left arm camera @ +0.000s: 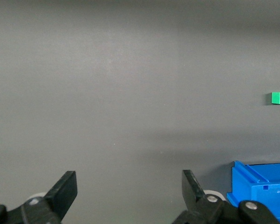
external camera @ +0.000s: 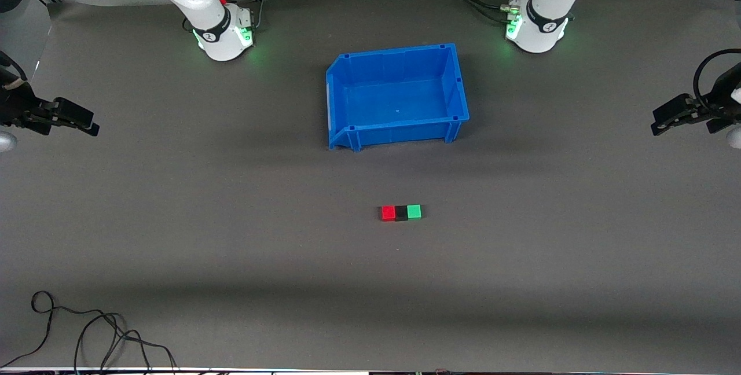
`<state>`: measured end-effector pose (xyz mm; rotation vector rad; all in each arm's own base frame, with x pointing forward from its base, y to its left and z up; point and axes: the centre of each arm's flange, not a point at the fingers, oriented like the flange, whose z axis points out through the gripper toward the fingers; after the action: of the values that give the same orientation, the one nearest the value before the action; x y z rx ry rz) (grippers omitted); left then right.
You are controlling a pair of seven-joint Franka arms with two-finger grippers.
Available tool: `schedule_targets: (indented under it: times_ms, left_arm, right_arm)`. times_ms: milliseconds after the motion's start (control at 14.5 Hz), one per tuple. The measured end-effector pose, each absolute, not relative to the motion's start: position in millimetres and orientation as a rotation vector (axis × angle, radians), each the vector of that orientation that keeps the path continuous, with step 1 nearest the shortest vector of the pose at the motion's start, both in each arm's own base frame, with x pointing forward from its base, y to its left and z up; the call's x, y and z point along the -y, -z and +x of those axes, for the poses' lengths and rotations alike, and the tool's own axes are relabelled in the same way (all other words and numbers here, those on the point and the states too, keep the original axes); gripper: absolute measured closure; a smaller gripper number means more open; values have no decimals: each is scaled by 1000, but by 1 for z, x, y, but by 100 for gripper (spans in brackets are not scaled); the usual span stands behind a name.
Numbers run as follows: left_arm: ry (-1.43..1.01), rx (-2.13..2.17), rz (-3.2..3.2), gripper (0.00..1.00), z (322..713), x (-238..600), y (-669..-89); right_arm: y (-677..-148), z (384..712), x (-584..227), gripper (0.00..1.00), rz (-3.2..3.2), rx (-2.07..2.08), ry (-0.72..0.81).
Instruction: Attach green and red cubes to black cube
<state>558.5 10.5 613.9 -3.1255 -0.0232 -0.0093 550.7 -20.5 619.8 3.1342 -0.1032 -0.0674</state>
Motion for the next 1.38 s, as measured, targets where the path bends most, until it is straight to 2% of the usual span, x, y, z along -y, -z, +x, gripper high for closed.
schedule_targets:
  times_ms: [1382]
  left_arm:
    - [-51, -9, -3114, 0, 562, -9, -608]
  right_arm:
    - [-623, 549, 17, 0, 3186, 109, 64]
